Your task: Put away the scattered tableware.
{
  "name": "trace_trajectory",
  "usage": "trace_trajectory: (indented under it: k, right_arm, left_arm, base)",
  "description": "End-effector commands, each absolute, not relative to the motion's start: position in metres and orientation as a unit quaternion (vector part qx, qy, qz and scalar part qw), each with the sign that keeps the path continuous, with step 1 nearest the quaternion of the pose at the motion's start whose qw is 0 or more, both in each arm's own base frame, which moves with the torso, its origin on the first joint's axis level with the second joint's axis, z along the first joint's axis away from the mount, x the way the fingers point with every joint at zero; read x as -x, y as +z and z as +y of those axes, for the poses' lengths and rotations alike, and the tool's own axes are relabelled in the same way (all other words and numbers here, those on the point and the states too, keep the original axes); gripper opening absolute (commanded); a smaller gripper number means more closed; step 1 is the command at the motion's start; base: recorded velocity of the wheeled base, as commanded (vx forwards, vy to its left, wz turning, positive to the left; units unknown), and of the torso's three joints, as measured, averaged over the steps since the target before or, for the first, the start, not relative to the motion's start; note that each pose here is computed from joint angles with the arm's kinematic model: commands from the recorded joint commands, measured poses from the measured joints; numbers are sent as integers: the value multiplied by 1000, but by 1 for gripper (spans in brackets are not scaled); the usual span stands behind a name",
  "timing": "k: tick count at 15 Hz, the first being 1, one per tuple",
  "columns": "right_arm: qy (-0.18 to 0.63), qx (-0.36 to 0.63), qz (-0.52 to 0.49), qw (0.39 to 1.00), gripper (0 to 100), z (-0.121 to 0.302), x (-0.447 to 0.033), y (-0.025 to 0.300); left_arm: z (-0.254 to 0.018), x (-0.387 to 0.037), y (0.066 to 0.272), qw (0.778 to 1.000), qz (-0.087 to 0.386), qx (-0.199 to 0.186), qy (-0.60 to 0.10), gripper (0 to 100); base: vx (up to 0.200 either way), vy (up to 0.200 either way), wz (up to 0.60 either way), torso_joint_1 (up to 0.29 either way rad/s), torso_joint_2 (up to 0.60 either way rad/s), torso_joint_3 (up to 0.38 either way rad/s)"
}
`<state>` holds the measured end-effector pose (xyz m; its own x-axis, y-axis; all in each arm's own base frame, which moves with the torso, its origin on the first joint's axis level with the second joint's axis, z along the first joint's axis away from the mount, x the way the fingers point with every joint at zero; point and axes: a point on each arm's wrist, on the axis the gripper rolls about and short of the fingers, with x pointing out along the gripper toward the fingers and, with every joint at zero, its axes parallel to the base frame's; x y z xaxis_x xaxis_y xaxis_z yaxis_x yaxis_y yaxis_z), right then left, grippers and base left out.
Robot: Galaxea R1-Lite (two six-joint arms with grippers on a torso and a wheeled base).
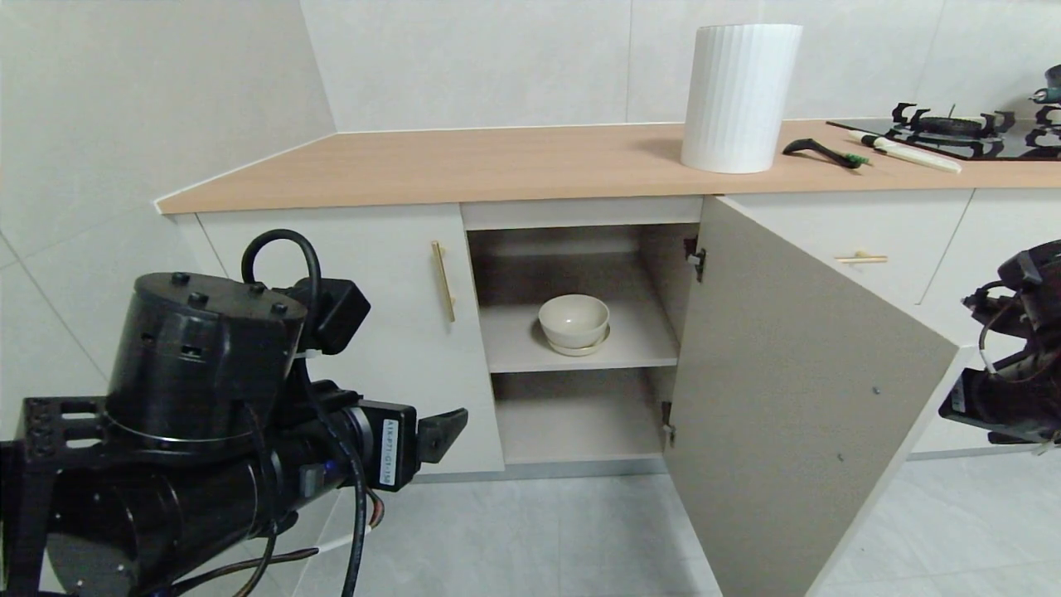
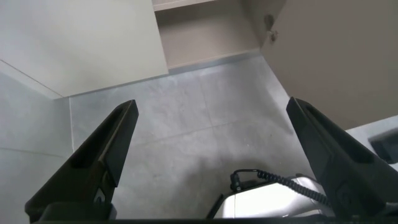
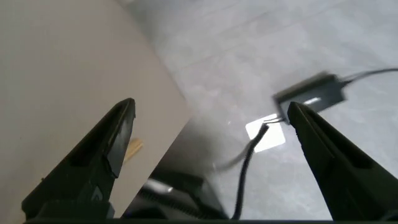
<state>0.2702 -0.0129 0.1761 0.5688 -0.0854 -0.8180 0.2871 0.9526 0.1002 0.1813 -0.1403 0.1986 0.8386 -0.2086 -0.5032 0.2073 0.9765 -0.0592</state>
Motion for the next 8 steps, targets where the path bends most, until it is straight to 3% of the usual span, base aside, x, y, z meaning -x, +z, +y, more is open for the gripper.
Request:
trace_trajectory:
  k: [1, 8]
  right_arm:
    - [-67, -99, 464, 878, 100, 9, -274, 171]
    - [64, -73, 440, 893, 100, 109, -284, 167]
  left_arm:
    - [-138, -183, 199, 959, 262, 3, -104, 100]
    - [-137, -187, 198, 960, 263, 5, -96, 100]
  base:
    - [0, 0, 0, 0, 0, 0]
    - [0, 0, 0, 0, 0, 0]
